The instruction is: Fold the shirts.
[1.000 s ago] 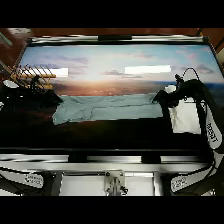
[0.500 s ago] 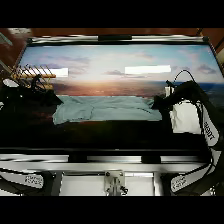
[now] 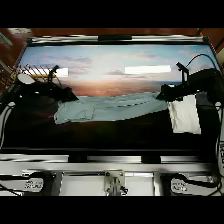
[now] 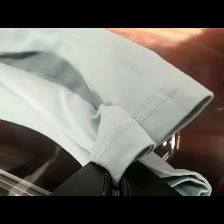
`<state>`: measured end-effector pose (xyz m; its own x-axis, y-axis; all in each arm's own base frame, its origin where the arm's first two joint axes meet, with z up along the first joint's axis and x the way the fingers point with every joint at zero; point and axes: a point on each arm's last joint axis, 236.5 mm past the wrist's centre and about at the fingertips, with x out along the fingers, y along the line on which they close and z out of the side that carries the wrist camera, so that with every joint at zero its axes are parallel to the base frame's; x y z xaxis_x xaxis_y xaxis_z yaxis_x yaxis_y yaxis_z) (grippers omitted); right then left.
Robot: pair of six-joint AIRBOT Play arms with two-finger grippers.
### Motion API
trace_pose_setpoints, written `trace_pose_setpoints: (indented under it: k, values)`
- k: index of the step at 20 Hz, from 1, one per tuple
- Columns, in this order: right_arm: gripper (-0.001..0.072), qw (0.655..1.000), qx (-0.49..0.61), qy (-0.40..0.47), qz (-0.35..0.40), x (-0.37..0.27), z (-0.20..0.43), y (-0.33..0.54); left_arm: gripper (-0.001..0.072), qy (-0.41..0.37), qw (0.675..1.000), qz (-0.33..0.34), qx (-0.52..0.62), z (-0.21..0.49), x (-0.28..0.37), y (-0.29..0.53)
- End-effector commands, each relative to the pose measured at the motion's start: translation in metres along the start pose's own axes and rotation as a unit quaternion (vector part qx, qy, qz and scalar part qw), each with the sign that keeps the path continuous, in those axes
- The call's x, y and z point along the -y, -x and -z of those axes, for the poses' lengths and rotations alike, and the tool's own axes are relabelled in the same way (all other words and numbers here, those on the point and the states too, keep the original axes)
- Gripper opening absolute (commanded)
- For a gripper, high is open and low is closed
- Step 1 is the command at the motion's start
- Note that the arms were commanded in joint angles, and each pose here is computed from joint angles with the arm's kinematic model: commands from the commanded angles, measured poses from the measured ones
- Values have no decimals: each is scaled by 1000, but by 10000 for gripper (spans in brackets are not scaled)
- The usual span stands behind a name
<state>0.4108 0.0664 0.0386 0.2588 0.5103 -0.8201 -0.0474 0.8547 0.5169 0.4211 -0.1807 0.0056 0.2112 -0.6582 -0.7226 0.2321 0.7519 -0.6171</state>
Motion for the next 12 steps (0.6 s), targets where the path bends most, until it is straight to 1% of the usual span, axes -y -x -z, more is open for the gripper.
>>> trace_pose_setpoints:
  k: [1,3,6,9,12]
  values:
    - [58,1000,21,-10,-5,-30,10,40,33,-6,1000,3,24,5,51,-60]
    - [58,1000,26,-9,-7,-42,18,57,33,-5,1000,10,28,13,77,-92]
    - [58,999,42,-9,-9,-59,27,80,34,18,998,46,35,27,119,-133]
    - [58,998,58,1,-10,-73,37,100,33,36,997,63,27,43,137,-162]
    - [59,998,61,-3,-13,-86,51,116,33,58,995,80,31,44,153,-179]
